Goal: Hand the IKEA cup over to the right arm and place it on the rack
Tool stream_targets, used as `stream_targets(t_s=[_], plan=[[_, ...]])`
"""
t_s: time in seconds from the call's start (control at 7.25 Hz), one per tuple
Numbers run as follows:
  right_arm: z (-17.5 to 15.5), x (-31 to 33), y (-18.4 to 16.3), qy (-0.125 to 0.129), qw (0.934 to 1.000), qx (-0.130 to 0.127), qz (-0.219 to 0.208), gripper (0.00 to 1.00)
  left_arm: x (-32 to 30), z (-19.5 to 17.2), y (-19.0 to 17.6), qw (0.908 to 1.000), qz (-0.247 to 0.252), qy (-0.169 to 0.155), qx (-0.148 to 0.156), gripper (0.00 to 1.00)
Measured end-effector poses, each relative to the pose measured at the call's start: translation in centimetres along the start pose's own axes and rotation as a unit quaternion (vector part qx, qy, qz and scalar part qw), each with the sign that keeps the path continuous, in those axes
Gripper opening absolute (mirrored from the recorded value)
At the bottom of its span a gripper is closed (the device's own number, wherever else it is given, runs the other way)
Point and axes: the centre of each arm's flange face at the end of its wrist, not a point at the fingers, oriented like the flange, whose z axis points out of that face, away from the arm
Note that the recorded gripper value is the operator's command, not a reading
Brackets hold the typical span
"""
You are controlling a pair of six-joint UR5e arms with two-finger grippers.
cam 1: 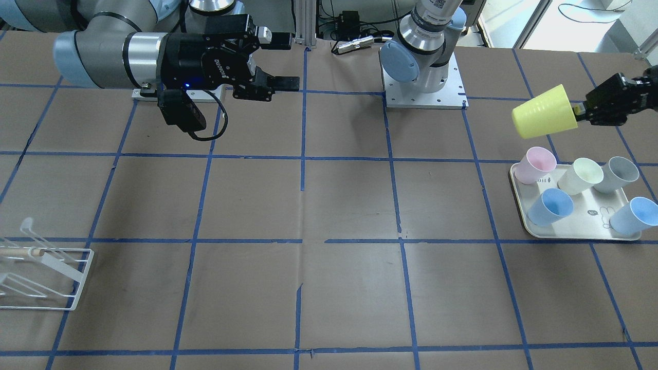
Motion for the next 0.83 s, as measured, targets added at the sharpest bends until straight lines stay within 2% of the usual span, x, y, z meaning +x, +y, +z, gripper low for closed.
stream_targets(t_s=[0.28, 0.55, 0.83], plan=[[0.0, 0.0, 0.1, 0.001, 1.0000, 0.000, 0.000, 1.00, 5.6, 5.4, 0.1, 0.9957, -0.037, 0.084, 0.005, 0.00], [0.2, 0.0, 0.2, 0.003, 1.0000, -0.001, -0.001, 1.00, 9.4, 9.1, 0.6, 0.9884, -0.060, 0.138, 0.019, 0.00], [0.4, -0.1, 0.3, 0.003, 1.0000, -0.004, 0.001, 1.00, 12.5, 13.8, 0.9, 0.9816, -0.067, 0.177, 0.025, 0.00]])
